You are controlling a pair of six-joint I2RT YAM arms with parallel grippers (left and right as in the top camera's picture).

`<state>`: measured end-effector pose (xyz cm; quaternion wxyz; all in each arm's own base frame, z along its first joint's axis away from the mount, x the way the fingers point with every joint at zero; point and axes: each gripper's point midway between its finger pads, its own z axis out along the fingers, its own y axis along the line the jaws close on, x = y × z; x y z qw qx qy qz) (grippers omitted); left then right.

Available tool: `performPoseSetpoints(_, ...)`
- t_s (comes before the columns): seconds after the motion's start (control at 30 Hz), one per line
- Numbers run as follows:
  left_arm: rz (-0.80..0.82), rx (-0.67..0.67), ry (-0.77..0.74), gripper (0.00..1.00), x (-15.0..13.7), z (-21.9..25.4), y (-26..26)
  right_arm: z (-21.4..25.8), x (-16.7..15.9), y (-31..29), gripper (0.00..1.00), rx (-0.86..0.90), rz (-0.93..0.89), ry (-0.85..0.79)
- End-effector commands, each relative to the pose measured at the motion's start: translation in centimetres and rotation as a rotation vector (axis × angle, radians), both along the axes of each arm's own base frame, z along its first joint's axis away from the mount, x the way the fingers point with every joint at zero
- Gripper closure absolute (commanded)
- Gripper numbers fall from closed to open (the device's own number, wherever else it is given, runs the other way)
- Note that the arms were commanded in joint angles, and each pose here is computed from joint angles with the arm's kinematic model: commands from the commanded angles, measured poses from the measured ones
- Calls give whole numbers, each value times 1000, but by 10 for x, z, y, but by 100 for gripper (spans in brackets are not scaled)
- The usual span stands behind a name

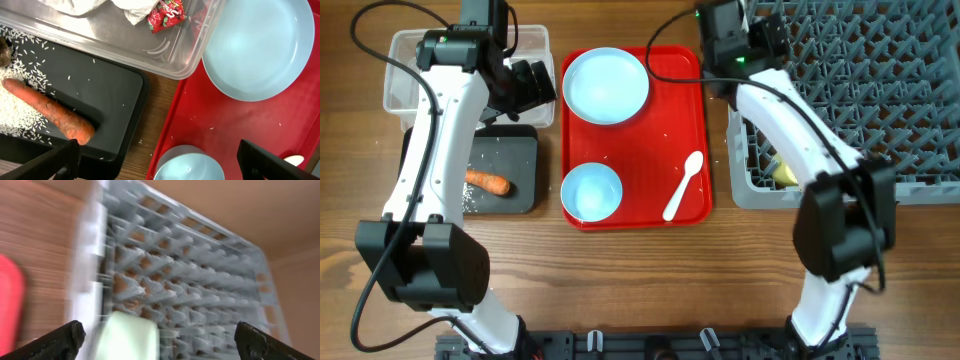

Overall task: Sort waste into correct bins and load items into the dishwasher rack
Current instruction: 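Reach the right gripper to the light-blue plate and grasp its rim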

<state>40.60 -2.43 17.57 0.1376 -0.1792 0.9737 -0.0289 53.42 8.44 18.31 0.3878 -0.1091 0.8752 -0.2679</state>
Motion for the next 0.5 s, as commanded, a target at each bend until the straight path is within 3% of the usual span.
performPoseSetpoints(0.0, 24, 7, -13, 0, -1, 5, 4, 12, -19, 96, 0, 466, 285, 52)
performPoseSetpoints(0.1, 24, 8, -12, 0, -1, 4, 4, 6, -46, 155, 0, 840, 400, 199)
performPoseSetpoints(0.17, 24, 8, -12, 0, -1, 4, 4, 0, -54, 168, 0, 989, 350, 247)
performPoseSetpoints(0.27, 24, 8, -12, 0, -1, 4, 4, -16, -53, 177, 2, 1055, 324, 245)
performPoseSetpoints(0.33, 24, 8, -12, 0, -1, 4, 4, -39, -52, 181, 7, 1118, 216, 266)
performPoseSetpoints(0.47, 24, 8, -12, 0, -1, 4, 4, -83, -52, 189, 8, 1144, 74, 315)
